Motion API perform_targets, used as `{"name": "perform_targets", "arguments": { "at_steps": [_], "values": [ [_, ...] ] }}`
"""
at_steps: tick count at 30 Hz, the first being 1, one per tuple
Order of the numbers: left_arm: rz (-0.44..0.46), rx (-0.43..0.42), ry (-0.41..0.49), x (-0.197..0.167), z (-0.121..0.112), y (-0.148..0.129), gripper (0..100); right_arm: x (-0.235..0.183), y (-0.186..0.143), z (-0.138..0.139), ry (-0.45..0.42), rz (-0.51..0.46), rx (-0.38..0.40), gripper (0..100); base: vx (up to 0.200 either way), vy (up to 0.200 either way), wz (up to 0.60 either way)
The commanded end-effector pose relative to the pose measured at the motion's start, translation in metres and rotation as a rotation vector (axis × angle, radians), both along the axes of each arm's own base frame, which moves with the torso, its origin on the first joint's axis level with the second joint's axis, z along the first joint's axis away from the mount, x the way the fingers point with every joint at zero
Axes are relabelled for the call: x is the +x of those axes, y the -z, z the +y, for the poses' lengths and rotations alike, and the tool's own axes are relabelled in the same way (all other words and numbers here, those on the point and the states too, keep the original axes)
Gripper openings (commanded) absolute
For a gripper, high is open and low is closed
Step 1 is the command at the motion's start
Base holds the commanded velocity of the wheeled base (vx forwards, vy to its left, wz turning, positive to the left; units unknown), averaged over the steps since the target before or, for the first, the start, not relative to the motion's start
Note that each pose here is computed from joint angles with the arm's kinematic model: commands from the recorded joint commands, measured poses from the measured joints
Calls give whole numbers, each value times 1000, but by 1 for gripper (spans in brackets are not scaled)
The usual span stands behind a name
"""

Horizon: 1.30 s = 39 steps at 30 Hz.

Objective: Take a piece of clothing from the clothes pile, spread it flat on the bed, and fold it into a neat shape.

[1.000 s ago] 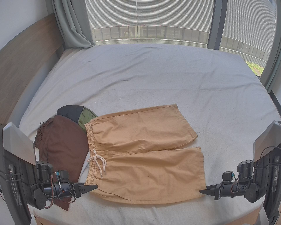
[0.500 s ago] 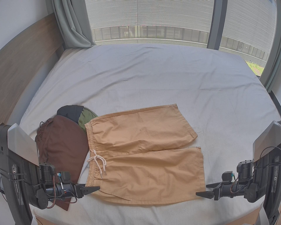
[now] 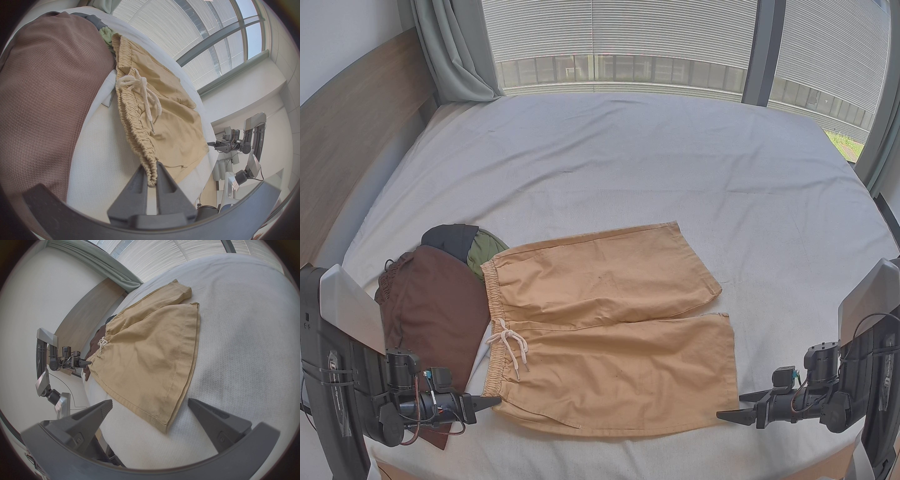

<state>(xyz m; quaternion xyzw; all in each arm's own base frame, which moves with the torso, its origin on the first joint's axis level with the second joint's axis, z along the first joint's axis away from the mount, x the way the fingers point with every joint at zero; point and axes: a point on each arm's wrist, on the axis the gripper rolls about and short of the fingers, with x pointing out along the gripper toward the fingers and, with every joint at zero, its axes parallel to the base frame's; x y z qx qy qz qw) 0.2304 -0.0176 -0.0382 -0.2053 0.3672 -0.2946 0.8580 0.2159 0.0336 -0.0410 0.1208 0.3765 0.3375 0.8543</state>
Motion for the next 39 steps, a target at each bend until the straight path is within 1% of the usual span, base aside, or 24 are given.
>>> {"name": "perform_targets", "arguments": {
  "at_steps": [1,16,17,31,34,36,39],
  "values": [
    [0,-1,1,0,0,0,0,-1,3,1,-10,15,3,100,0,0,0],
    [-19,15,14,0,0,0,0,-3,10,5,-32,43,2,100,0,0,0],
    [-19,15,13,0,0,0,0,-2,10,5,-30,41,2,0,0,0,0],
    [-13,16,13,-3,1,-1,0,-1,10,5,-22,42,-2,0,0,0,0],
    [3,13,49,-14,2,-2,0,-8,5,3,-28,41,-6,0,0,0,0],
    [7,18,62,-21,5,-3,0,-8,4,2,-43,17,-22,0,0,0,0],
    [-5,35,69,-22,8,-1,0,-9,4,1,-59,-2,-38,0,0,0,0]
  ]
}}
